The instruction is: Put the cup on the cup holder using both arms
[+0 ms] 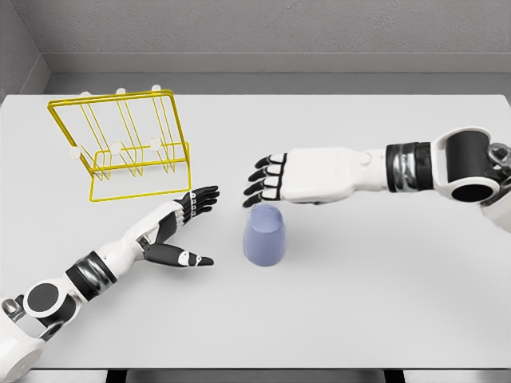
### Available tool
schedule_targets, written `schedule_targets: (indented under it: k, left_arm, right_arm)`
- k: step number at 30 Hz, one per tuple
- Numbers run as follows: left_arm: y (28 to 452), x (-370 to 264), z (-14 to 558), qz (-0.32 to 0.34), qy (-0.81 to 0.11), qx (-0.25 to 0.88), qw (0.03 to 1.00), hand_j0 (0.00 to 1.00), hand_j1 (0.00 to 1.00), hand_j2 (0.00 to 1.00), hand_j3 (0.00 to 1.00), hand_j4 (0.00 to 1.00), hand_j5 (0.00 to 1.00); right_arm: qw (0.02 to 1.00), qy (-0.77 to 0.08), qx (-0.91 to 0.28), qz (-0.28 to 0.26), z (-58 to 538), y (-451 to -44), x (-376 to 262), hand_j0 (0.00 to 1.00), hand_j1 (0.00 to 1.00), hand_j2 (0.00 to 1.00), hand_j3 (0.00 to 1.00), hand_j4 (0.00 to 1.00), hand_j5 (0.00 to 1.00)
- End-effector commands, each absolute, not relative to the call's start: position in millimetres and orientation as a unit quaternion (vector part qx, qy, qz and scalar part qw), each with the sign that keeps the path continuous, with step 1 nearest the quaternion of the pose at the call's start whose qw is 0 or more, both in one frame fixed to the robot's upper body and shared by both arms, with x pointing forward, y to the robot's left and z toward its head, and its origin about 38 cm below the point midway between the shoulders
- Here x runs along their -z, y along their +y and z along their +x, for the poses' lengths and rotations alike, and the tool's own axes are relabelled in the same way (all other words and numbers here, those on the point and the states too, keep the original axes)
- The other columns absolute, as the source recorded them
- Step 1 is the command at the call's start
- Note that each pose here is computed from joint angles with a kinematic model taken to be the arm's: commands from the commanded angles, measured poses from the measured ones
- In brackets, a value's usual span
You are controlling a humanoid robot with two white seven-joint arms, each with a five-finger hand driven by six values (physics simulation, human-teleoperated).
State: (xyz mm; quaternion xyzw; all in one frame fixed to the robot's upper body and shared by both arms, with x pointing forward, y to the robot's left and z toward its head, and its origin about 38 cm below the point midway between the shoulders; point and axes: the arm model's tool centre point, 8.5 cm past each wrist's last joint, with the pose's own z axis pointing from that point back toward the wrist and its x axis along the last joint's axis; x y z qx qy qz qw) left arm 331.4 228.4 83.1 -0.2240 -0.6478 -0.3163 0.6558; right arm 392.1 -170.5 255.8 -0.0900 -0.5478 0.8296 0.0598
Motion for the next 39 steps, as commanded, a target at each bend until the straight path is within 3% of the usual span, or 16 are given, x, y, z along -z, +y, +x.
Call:
schedule_targets:
  k: [1,4,7,11,18,39]
  left_arm:
    - [228.8,-83.3,331.6,-0.224,-0.648,0.315,0.656,1.0,1.0,1.0,1.0,1.0,1.0]
    - [226.4,-83.9,332.2,-0.226,-0.648,0.316,0.655,1.0,1.0,1.0,1.0,1.0,1.0]
    - [215.2,-83.6,332.9,-0.237,-0.651,0.31,0.651,1.0,1.0,1.0,1.0,1.0,1.0]
    - [201.9,-85.0,333.2,-0.25,-0.654,0.308,0.644,1.0,1.0,1.0,1.0,1.0,1.0]
    - [176.2,-89.2,336.1,-0.274,-0.653,0.318,0.63,1.0,1.0,1.0,1.0,1.0,1.0]
    - [176.2,-89.2,336.1,-0.274,-0.653,0.318,0.63,1.0,1.0,1.0,1.0,1.0,1.0]
  right_arm:
    - [0.074,-0.584,-0.8,-0.118,400.5,-188.2,-291.3,1.0,1.0,1.0,1.0,1.0,1.0]
    - [0.135,-0.63,-0.752,-0.139,405.4,-233.7,-310.1,1.0,1.0,1.0,1.0,1.0,1.0]
    - [0.249,-0.68,-0.664,-0.184,404.0,-320.3,-305.5,1.0,1.0,1.0,1.0,1.0,1.0]
    - [0.307,-0.679,-0.643,-0.177,402.9,-348.0,-278.5,1.0,1.0,1.0,1.0,1.0,1.0]
    - [0.39,-0.666,-0.618,-0.153,401.4,-372.7,-221.0,1.0,1.0,1.0,1.0,1.0,1.0]
    - [0.39,-0.665,-0.618,-0.153,401.3,-372.7,-221.0,1.0,1.0,1.0,1.0,1.0,1.0]
